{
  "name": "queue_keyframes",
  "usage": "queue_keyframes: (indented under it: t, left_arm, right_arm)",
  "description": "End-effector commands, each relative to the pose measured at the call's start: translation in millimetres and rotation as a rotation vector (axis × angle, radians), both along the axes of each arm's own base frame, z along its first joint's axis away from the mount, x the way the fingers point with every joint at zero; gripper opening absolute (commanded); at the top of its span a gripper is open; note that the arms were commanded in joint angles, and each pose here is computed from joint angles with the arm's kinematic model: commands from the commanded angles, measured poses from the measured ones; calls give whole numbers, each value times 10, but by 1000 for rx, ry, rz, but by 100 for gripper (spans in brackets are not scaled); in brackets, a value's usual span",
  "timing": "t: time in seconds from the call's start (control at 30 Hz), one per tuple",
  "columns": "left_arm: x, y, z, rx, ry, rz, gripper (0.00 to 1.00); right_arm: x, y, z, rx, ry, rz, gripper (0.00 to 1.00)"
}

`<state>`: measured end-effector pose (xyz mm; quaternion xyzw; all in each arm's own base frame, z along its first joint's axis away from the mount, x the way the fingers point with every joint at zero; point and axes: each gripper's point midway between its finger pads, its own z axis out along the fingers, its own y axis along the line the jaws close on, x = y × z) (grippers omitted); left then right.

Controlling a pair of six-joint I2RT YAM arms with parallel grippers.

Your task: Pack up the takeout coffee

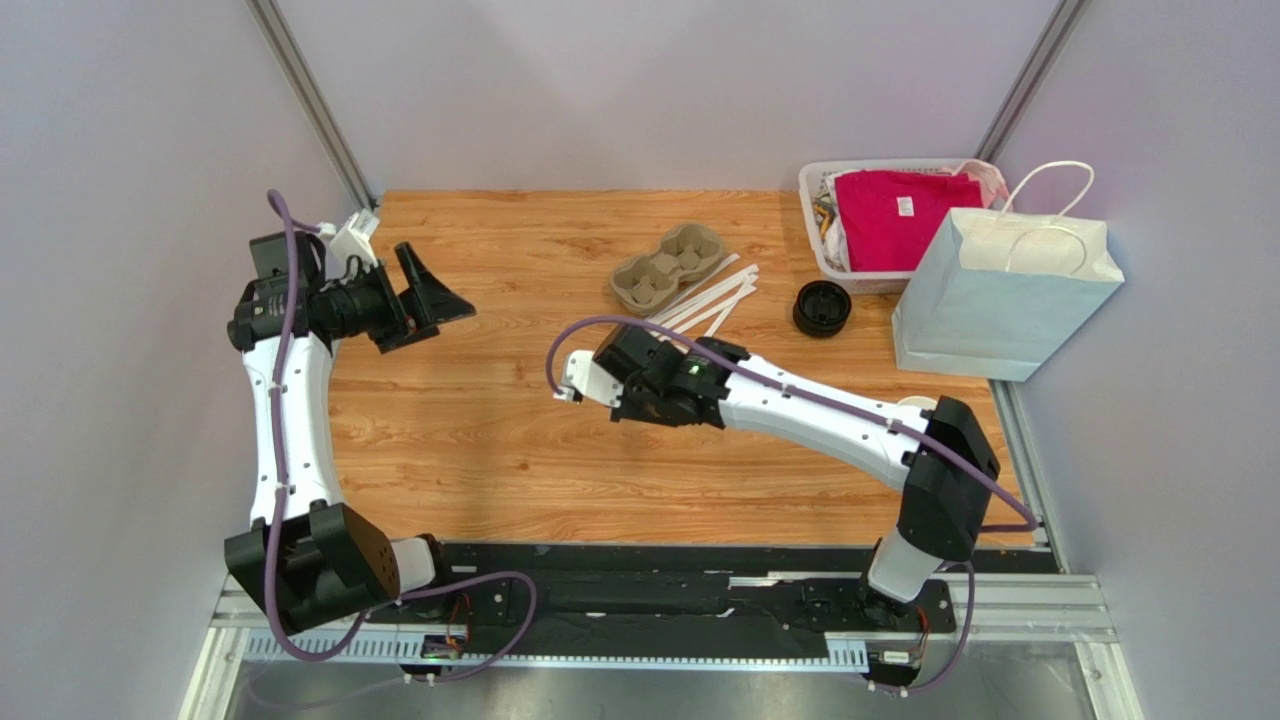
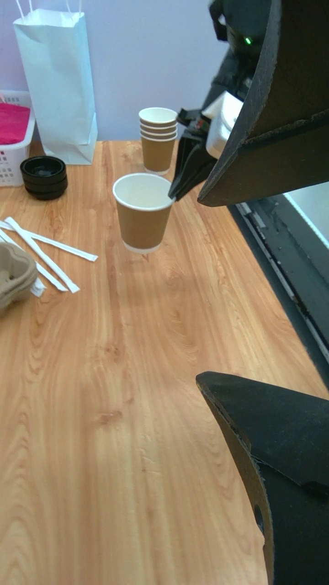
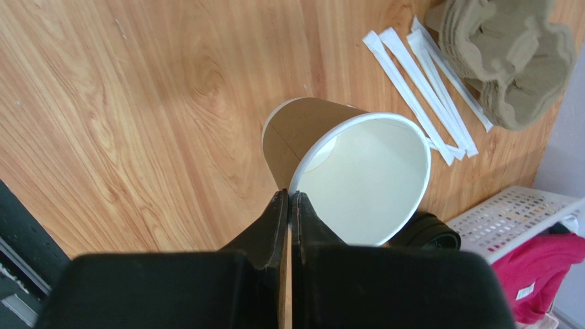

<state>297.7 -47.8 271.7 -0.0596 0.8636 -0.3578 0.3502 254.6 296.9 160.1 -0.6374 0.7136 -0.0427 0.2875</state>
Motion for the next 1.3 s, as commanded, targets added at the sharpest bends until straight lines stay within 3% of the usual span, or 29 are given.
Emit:
queue_keyframes:
  t: [0.0,0.27,0.53,0.57,0.8,1.0,1.13,1.27]
  left_arm:
    - [-216,-51,97,-42,-26,-75,99]
    - [-225,-68,100,-28,-97,-76,99]
    - [-243,-31,14,6,-112,-41,99]
    - [-240,-27,4,5,-109,-37,99]
    - [-228,-9,30,20,-120,-30,99]
    - [-199,-16,169,32,-177,-42,99]
    - [-151,-39,356,91,-281,-77,99]
    - [-86,-126,486,226,-398,-121,99]
  right_arm:
    - [-23,300,42,102,-57,-75,0]
    - [-295,518,-274,96,-6,-59,0]
    - [-314,567,-447,77,-23,-82,1]
    - [-329,573,-452,76,-19,-80,4]
    - [-503,633,-322,101,68,-62,54]
    - [-536,629,405,266,180,-40,87]
    - [7,62,659,330,227,-200,85]
    - [447,-644,734,369,266,-411,75]
